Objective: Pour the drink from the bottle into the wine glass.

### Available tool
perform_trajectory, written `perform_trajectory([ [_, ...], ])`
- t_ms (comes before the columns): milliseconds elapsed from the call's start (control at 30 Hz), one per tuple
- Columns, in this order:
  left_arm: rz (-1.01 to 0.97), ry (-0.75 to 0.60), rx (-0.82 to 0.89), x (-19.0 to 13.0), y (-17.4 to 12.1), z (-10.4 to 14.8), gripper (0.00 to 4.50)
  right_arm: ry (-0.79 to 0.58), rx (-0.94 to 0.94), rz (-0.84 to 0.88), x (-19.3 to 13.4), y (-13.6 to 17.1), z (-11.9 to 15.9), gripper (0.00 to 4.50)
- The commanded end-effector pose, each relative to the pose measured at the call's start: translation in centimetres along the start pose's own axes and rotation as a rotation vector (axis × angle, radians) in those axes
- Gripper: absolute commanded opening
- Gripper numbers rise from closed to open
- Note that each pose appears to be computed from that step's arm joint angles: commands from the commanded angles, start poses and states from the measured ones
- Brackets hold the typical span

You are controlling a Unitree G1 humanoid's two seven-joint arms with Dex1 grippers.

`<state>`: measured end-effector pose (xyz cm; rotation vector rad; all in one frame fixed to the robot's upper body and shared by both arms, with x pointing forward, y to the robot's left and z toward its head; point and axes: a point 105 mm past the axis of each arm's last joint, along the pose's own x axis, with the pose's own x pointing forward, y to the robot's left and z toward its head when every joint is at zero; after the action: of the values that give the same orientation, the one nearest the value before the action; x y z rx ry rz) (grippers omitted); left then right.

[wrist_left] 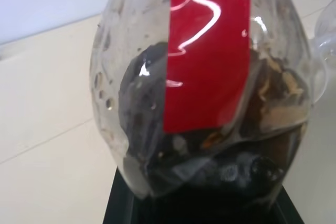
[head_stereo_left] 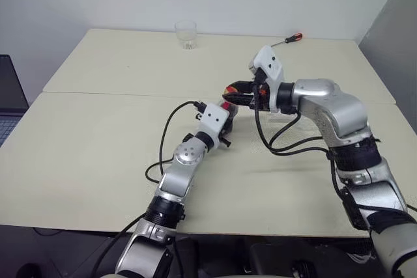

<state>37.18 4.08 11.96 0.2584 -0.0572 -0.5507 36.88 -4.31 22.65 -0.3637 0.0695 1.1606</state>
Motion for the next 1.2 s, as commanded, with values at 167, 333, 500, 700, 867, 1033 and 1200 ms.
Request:
perform_trajectory([
  [167, -0.006, -0.125, 0.025, -0.2, -0.4, 3.6, 0.76, 0.099, -0.222, 0.308, 1.2, 1.4, -2.3, 1.24],
  [333, 0.001, -0.120, 0.021, -0.4, -0.5, 3.5, 0.76, 0.135, -0.263, 0.387, 1.9, 1.2, -1.8, 1.24],
  [500, 0.003, -0.118, 0.019, -0.4, -0.5, 3.5, 0.76, 0.174, -0.301, 0.463, 2.3, 1.6, -1.8, 1.24],
  [700, 0.005, -0.119, 0.018, -0.3, -0.5, 3.5, 0.76, 0.189, -0.284, 0.439, 2.6, 1.2, -1.9, 1.24],
  [867, -0.005, -0.121, 0.016, -0.3, -0.7, 3.6, 0.76, 0.127, -0.248, 0.308, 2.6, -0.5, -0.7, 2.27],
  [1033, -0.020, -0.123, 0.016, 0.0, -0.9, 3.7, 0.76, 0.108, -0.240, 0.263, 2.0, -1.4, -0.2, 3.99],
  [1200, -0.029, -0.125, 0.017, 0.1, -1.0, 3.8, 0.76, 0.071, -0.231, 0.241, 1.4, -1.7, 0.6, 4.50],
])
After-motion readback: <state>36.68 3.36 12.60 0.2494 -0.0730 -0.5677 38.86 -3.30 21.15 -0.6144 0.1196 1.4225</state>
